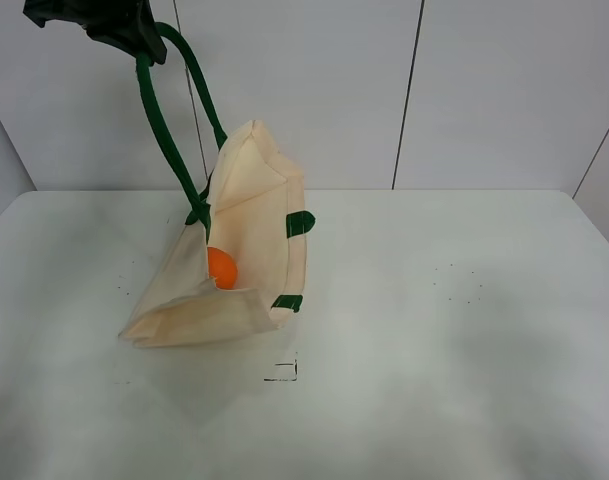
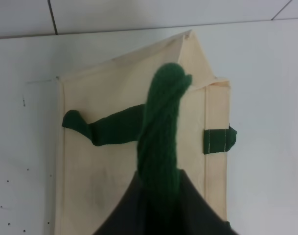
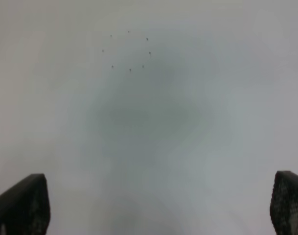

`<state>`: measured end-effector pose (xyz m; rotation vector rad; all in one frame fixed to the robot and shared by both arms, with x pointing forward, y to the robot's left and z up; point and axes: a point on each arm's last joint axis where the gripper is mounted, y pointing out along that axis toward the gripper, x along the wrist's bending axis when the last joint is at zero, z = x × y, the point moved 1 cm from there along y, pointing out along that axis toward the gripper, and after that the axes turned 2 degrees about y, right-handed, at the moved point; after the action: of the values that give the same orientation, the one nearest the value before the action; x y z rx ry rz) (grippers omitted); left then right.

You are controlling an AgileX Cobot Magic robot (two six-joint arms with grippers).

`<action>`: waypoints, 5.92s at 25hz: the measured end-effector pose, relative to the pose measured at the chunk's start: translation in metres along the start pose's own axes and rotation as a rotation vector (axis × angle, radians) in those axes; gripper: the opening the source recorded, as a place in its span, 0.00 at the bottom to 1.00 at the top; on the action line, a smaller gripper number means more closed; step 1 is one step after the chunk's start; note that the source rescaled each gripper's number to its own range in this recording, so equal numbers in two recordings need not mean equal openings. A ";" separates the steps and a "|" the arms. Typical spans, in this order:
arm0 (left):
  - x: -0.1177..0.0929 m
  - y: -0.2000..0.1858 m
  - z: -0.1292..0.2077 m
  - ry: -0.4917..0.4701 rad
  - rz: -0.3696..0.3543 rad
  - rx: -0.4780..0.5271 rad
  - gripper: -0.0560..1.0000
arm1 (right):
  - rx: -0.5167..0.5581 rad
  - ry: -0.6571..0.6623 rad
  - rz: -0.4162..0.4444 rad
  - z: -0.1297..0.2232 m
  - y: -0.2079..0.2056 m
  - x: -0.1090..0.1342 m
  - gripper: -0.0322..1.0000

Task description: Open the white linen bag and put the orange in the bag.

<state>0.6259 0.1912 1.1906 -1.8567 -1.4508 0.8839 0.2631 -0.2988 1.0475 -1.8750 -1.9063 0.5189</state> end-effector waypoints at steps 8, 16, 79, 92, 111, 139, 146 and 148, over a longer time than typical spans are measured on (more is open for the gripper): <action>0.000 0.000 0.000 0.001 0.000 0.000 0.05 | -0.102 0.005 -0.012 0.007 -0.014 0.000 1.00; 0.000 0.000 0.000 0.001 0.000 0.000 0.05 | -0.122 0.009 -0.019 0.008 -0.017 0.001 1.00; 0.143 0.161 0.075 -0.206 -0.227 0.507 0.83 | -0.122 0.009 -0.019 0.008 -0.017 0.001 1.00; 0.112 0.045 0.165 -0.211 -0.227 0.571 0.82 | -0.122 0.009 -0.019 0.008 -0.017 0.001 1.00; 0.082 -0.039 0.348 -0.114 -0.210 0.370 0.82 | -0.122 0.009 -0.019 0.008 -0.017 0.001 1.00; 0.057 -0.119 0.411 0.003 -0.196 -0.358 0.82 | -0.122 0.009 -0.019 0.008 -0.017 0.001 1.00; 0.057 -0.119 0.411 0.003 -0.195 -0.358 0.82 | -0.122 0.009 -0.019 0.008 -0.017 0.001 1.00; 0.057 -0.119 0.411 0.003 -0.195 -0.358 0.82 | -0.122 0.009 -0.019 0.008 -0.017 0.001 1.00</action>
<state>0.2369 0.2986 1.0361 -1.9180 -1.8467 0.5537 0.2444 -0.2983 1.0494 -1.9286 -1.9893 0.3953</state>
